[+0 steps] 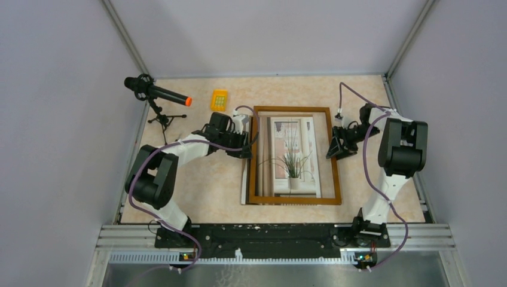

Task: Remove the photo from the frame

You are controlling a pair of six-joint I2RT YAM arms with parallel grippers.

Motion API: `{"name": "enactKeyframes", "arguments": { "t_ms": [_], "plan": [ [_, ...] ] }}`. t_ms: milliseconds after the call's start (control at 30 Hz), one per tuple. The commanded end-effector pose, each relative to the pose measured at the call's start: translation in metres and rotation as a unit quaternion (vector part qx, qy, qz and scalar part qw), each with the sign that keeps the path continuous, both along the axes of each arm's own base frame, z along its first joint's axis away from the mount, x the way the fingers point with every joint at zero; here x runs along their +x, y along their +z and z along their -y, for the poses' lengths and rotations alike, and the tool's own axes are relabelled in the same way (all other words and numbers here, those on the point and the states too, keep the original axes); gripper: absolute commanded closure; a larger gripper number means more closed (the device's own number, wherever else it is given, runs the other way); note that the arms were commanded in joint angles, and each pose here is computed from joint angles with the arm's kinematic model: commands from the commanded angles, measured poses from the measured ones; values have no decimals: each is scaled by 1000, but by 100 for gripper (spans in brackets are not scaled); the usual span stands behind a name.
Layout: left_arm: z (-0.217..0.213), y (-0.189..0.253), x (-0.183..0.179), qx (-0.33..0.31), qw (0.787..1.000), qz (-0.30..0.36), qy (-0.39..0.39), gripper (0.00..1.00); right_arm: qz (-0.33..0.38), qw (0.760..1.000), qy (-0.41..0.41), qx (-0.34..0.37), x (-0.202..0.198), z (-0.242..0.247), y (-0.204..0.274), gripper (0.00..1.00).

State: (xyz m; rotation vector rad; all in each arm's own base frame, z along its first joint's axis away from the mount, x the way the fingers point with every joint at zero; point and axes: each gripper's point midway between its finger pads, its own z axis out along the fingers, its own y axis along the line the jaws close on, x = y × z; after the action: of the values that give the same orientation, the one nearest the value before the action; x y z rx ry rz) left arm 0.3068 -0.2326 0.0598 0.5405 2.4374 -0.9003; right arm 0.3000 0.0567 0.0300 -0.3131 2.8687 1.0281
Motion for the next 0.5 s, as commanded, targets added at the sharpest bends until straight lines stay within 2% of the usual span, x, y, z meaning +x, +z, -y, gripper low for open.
{"name": "enactKeyframes", "arguments": {
  "t_ms": [0,67,467],
  "plan": [
    [12,10,-2,-29,999,6,-17,61,50,993,36,-101,17,33,-54,38],
    [8,9,1,-33,999,3,-10,66,52,992,35,-106,18,34,-53,40],
    [-1,-22,4,-37,998,-52,12,76,54,992,34,-106,18,34,-52,41]
  ]
}}
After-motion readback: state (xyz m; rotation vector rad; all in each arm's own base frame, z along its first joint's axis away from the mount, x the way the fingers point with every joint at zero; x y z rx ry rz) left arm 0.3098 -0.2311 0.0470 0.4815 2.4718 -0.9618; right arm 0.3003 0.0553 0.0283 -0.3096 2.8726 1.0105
